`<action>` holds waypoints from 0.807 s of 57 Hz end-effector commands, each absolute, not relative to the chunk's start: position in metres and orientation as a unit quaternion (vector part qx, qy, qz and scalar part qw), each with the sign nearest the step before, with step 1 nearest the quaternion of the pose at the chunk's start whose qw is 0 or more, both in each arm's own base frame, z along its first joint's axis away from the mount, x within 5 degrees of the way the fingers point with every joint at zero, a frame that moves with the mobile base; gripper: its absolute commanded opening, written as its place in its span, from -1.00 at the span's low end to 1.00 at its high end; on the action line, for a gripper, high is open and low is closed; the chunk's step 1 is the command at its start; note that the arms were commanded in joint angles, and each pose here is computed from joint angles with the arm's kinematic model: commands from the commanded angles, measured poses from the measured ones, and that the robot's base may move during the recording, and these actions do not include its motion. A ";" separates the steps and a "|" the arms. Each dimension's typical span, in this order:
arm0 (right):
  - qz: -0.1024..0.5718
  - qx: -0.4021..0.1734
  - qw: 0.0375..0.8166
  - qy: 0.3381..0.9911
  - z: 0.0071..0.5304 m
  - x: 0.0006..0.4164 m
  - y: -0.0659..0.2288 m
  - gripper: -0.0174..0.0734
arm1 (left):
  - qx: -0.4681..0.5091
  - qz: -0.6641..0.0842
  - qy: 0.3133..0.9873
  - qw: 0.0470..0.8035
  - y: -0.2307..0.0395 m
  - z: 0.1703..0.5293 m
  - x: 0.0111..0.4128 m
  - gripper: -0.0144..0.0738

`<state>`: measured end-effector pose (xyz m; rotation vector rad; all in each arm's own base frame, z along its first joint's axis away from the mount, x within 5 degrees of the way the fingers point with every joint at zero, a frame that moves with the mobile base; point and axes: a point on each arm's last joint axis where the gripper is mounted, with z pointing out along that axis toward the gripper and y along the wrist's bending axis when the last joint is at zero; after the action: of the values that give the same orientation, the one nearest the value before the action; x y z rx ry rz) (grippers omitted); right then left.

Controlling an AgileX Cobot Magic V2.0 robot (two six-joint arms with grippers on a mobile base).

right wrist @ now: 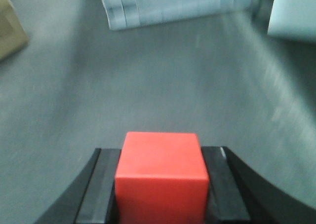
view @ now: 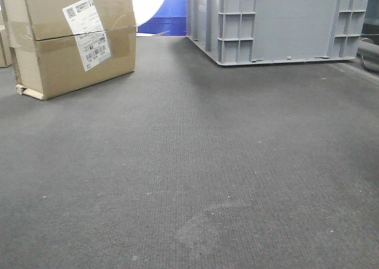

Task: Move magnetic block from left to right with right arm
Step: 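Stop the base in front of the grey crate, cube held, then lower the red cube onto the carpet with the right gripper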

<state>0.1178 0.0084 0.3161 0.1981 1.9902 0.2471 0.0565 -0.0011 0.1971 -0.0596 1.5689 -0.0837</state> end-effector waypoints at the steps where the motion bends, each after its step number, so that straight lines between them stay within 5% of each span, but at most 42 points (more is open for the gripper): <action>1: 0.132 0.107 0.510 0.843 0.330 0.136 0.013 0.13 | -0.032 -0.040 0.677 0.734 0.000 0.202 0.056 -0.96; 12: 0.118 0.030 0.388 0.914 0.322 0.167 0.042 0.13 | -0.032 -0.040 0.677 0.734 0.000 0.202 0.056 -0.96; 46: 0.126 -0.009 0.157 0.980 0.268 0.219 0.198 0.13 | -0.032 -0.040 0.677 0.734 0.000 0.202 0.056 -0.96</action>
<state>0.2153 0.1807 0.2594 -0.0189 2.8306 0.3220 0.0565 -0.0011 0.1971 -0.0596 1.5689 -0.0837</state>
